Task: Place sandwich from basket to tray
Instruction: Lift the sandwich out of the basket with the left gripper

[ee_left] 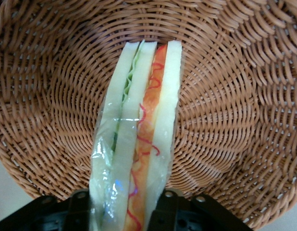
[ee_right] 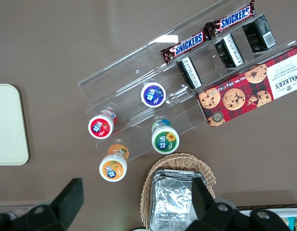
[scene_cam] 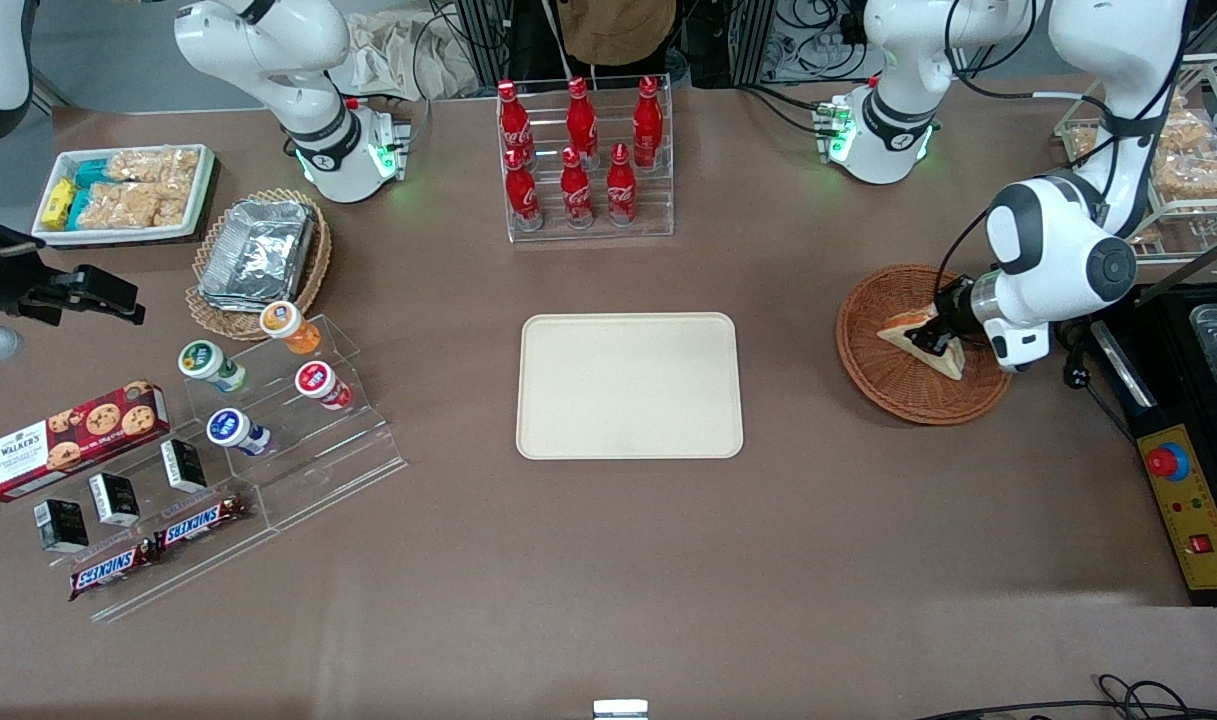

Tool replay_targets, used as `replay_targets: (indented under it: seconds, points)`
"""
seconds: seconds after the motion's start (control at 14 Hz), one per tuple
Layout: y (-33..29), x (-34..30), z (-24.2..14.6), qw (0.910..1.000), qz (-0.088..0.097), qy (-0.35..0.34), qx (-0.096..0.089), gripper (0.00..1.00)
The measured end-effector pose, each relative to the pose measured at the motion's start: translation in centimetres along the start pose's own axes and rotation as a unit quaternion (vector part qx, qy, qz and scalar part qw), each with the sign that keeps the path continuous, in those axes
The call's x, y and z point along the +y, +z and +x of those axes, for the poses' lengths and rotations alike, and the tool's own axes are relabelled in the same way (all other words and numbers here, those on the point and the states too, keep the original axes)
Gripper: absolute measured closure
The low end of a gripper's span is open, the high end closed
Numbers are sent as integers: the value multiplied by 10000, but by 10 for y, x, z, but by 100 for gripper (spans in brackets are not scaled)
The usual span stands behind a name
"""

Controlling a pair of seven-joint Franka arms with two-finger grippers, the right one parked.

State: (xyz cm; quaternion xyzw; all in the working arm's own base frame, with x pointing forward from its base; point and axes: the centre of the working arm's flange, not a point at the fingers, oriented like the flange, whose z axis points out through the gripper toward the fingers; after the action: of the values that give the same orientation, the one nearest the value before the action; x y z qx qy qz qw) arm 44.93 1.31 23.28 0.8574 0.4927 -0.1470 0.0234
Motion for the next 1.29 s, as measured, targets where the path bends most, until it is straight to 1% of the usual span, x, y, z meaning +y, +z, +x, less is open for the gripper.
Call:
replay_targets:
  seconds: [0.07, 0.21, 0.29, 0.43, 0.64, 0.79, 0.86, 1.0, 1.07, 1.29]
  points:
    - [-1, 1, 0, 10000, -15, 4, 10, 68]
    - [-9, 5, 1, 10000, -46, 22, 17, 68]
    - [-16, 7, -1, 10000, -33, 41, -18, 68]
    - [-39, 12, -5, 9999, 18, 116, -110, 68]
    - [-89, 19, -14, 9991, 188, 361, -99, 68]
    - [-135, 28, -21, 9983, 272, 491, -145, 68]
    - [-159, 32, -24, 9979, 292, 559, -122, 68]
    - [-202, 38, -29, 9969, 362, 703, 4, 68]
    - [-220, 41, -34, 9963, 368, 770, 55, 68]
    - [-257, 53, -53, 9918, 306, 1226, 183, 68]
